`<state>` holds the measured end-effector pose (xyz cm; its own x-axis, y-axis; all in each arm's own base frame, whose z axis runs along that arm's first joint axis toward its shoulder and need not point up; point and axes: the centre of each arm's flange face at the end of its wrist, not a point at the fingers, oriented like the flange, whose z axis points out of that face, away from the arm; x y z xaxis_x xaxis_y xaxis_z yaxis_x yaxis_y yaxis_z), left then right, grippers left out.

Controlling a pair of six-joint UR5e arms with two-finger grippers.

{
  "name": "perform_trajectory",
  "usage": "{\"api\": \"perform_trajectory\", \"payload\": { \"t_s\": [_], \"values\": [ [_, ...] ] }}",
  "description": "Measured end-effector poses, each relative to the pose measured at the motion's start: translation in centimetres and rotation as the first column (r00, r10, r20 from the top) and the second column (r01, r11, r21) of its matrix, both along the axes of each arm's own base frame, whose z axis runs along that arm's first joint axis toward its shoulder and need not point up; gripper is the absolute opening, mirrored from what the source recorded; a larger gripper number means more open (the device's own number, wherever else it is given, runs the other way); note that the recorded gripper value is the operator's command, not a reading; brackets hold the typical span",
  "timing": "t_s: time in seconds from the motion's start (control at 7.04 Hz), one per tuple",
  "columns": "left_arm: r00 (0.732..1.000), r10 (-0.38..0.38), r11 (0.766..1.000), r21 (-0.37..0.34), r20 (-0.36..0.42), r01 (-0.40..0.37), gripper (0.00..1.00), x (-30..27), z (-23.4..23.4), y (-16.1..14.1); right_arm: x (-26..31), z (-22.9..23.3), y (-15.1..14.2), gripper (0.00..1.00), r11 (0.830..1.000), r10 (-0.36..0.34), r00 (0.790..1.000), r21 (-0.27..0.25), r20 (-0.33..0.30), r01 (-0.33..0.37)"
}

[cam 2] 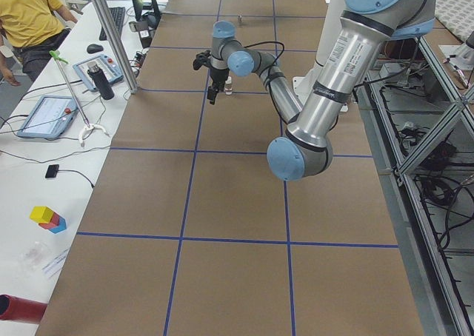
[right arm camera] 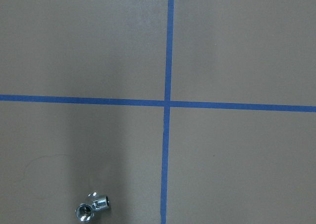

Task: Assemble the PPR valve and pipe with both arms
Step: 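Open the left gripper and withdraw the left arm out of view, then lower the right gripper onto the chrome valve and grasp it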

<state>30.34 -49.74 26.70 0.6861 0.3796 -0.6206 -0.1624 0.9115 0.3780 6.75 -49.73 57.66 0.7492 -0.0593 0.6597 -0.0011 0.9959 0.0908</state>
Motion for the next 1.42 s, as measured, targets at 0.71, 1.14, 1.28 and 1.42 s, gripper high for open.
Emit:
{"api": "perform_trajectory", "payload": {
  "t_s": [0.71, 1.14, 1.28, 1.42],
  "values": [
    [0.985, 0.103, 0.995, -0.012, 0.140, -0.103, 1.00, -26.5, 24.8, -2.9, -5.2, -4.1, 0.8, 1.00, 1.000, -0.014, 0.997, 0.016, 0.070, 0.013],
    [0.991, 0.059, 0.998, -0.012, 0.122, -0.058, 1.00, -30.2, 29.9, -1.8, -11.2, -1.0, 5.0, 0.99, 0.997, 0.079, 0.995, 0.020, 0.056, -0.080],
    [0.992, 0.057, 0.998, -0.016, 0.112, -0.056, 1.00, -30.4, 30.3, -1.5, -13.1, 0.0, 6.2, 0.97, 0.995, 0.095, 0.994, 0.021, 0.049, -0.096],
    [0.993, 0.057, 0.998, -0.018, 0.106, -0.055, 1.00, -30.5, 30.4, -1.4, -14.7, 1.5, 6.9, 0.89, 0.995, 0.096, 0.995, 0.028, 0.034, -0.097]
  ]
}}
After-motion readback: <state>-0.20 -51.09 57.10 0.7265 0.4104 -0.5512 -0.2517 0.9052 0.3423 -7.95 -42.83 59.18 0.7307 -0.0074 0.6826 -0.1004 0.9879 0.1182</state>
